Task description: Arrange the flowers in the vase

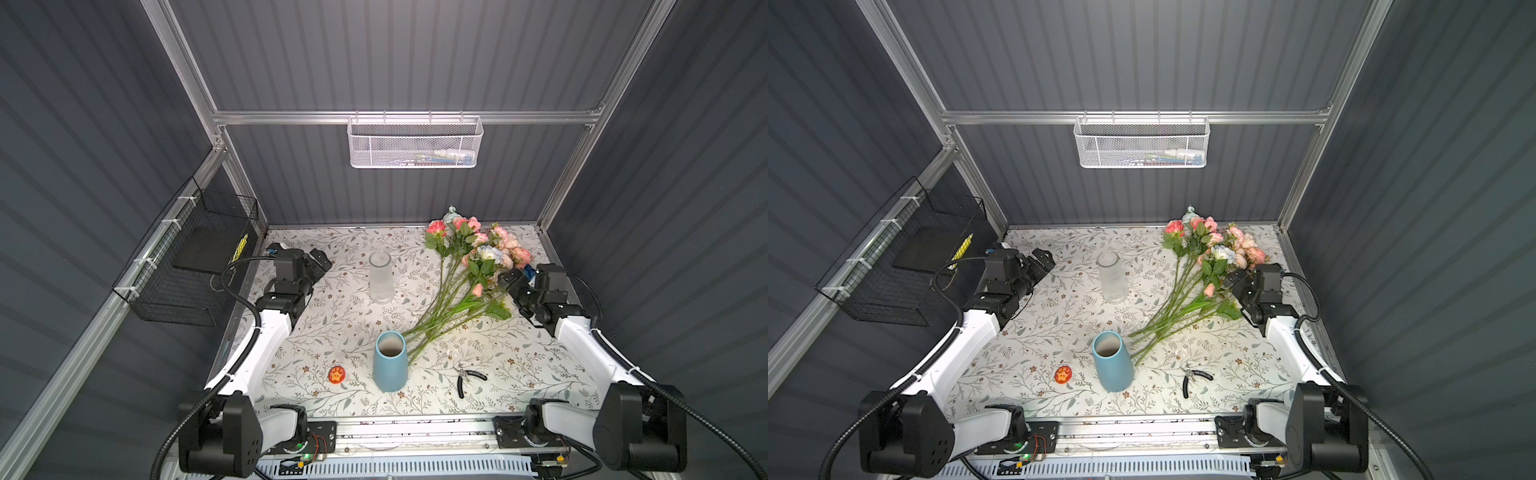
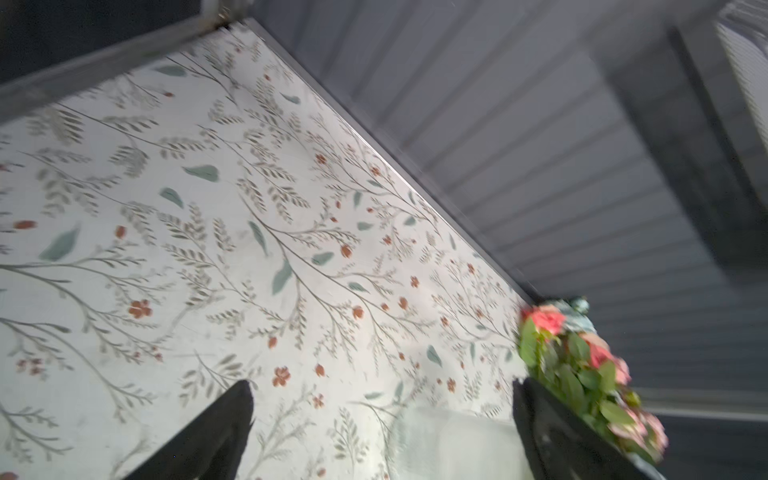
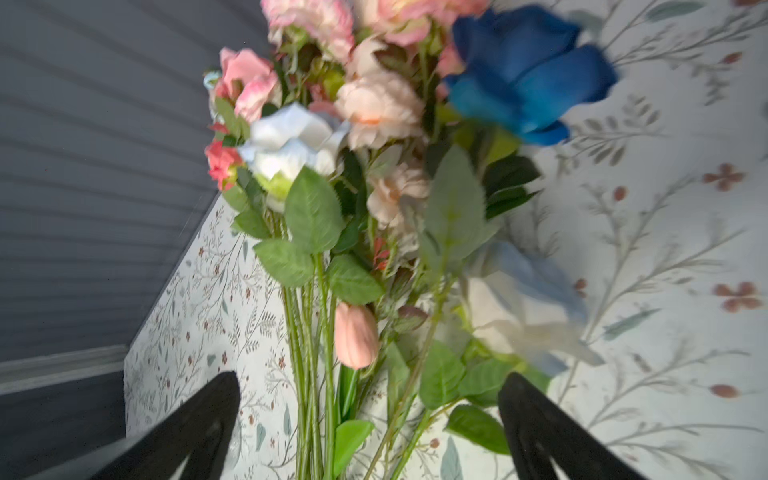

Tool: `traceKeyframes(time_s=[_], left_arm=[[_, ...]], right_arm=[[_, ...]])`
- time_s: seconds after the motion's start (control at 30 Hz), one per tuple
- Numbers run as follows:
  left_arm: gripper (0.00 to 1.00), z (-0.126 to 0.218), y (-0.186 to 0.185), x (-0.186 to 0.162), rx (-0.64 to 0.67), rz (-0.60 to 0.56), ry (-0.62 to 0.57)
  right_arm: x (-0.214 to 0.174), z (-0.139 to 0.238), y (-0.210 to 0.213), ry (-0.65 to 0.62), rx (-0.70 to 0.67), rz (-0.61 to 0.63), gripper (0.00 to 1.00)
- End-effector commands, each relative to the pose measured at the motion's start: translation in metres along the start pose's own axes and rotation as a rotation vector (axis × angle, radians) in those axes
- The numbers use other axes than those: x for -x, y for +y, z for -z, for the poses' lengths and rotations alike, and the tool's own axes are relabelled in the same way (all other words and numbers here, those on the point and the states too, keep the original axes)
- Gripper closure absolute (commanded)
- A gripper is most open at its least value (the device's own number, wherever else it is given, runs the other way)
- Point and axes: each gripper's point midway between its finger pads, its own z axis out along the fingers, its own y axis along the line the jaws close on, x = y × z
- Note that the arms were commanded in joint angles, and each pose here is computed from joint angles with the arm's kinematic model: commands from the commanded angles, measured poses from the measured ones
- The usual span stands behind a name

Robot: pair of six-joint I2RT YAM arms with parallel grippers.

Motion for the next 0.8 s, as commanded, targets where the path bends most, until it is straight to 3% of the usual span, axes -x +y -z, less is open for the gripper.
traceKeyframes(time_s=[0.0, 0.4, 0.77], left_arm=[[0.00, 0.016, -0.011, -0.038, -0.084, -0.029, 0.148], [0.00, 0.025, 0.012, -0.078, -0.052, -0.019, 0.258], [0.00, 0.018, 0.013, -0.097, -0.085, -0.013, 0.327]], right_arm=[[-0.035, -0.007, 0.016, 0.113, -0.033, 0.078, 0.01], [-0.130, -0.021, 0.016, 0.242, -0.312, -0.060, 0.01], [-0.173, -0.041, 0.048, 0.264, -0.342, 0.026, 0.01]])
